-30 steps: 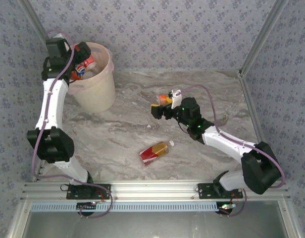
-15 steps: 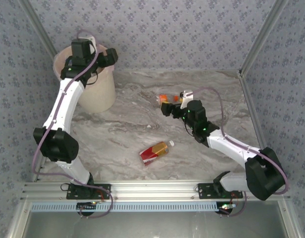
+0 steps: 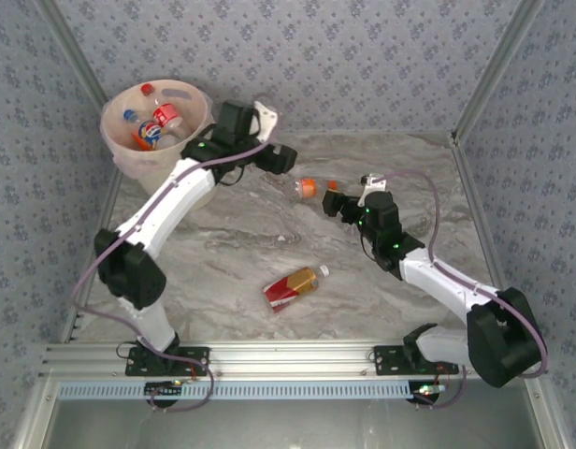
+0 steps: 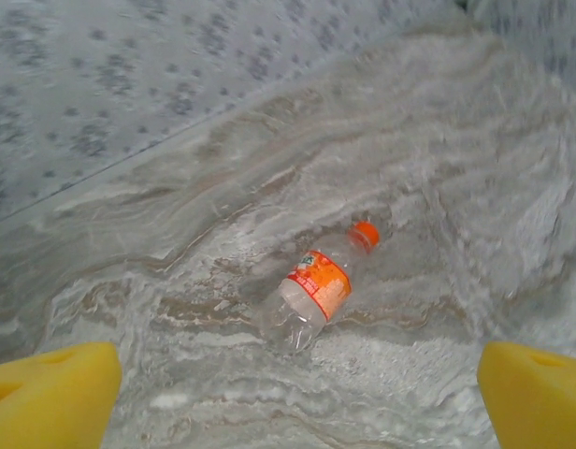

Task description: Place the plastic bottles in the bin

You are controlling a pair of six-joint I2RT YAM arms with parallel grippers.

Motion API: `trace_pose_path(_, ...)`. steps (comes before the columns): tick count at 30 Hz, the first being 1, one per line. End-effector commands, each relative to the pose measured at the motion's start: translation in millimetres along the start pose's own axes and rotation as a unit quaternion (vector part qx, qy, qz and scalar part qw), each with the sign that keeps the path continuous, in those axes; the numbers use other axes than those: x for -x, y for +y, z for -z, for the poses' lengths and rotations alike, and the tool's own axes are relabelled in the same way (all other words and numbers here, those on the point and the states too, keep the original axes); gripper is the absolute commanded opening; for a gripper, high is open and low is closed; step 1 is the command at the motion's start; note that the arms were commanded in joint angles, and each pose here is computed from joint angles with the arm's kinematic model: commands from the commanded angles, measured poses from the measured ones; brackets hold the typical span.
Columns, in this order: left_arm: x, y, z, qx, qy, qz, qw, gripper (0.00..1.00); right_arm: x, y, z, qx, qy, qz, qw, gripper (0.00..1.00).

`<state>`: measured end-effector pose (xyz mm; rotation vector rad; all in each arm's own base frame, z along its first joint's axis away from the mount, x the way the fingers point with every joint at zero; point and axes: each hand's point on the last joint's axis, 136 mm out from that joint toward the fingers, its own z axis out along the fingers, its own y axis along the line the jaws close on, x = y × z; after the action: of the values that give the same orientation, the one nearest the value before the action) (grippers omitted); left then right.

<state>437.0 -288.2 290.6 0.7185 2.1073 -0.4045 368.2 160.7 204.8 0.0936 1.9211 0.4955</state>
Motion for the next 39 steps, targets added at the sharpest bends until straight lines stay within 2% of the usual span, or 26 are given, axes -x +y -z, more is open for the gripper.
trace_pose_path(1,-20.2,-10.4,-35.5,-0.02,0.046,-0.111,0.993,0.98,3.6,-13.2,9.5,-0.026,-0.008,-0.015,1.0,1.0)
trace_pose_path(8,-40.4,-33.7,-89.3,-0.113,0.069,-0.198,0.971,0.98,8.7,-34.9,29.6,-0.063,-0.012,-0.017,0.998,1.0)
trace_pose_path(16,-76.6,-42.3,-133.5,-0.169,0.112,-0.241,0.949,0.98,12.8,-50.0,45.5,-0.087,-0.017,-0.024,0.996,1.0)
trace_pose_path(22,-92.3,-31.3,-168.8,-0.149,0.111,-0.271,0.944,0.98,14.0,-52.8,53.2,-0.091,-0.014,-0.025,0.995,1.0)
trace_pose_path(28,-109.9,-19.2,-206.2,-0.12,0.133,-0.277,0.944,0.98,14.7,-57.2,64.0,-0.102,-0.012,-0.023,0.994,1.0)
trace_pose_path(34,-133.0,-15.3,-222.5,-0.117,0.163,-0.278,0.939,0.98,15.3,-62.1,70.9,-0.113,-0.015,-0.027,0.993,1.0)
trace_pose_path(37,-141.9,-12.4,-227.8,-0.11,0.171,-0.283,0.937,0.95,14.4,-62.7,70.8,-0.114,-0.014,-0.028,0.993,1.0)
trace_pose_path(39,-146.2,-9.4,-232.0,-0.103,0.174,-0.283,0.938,0.89,13.6,-63.4,70.6,-0.116,-0.013,-0.029,0.993,1.0)
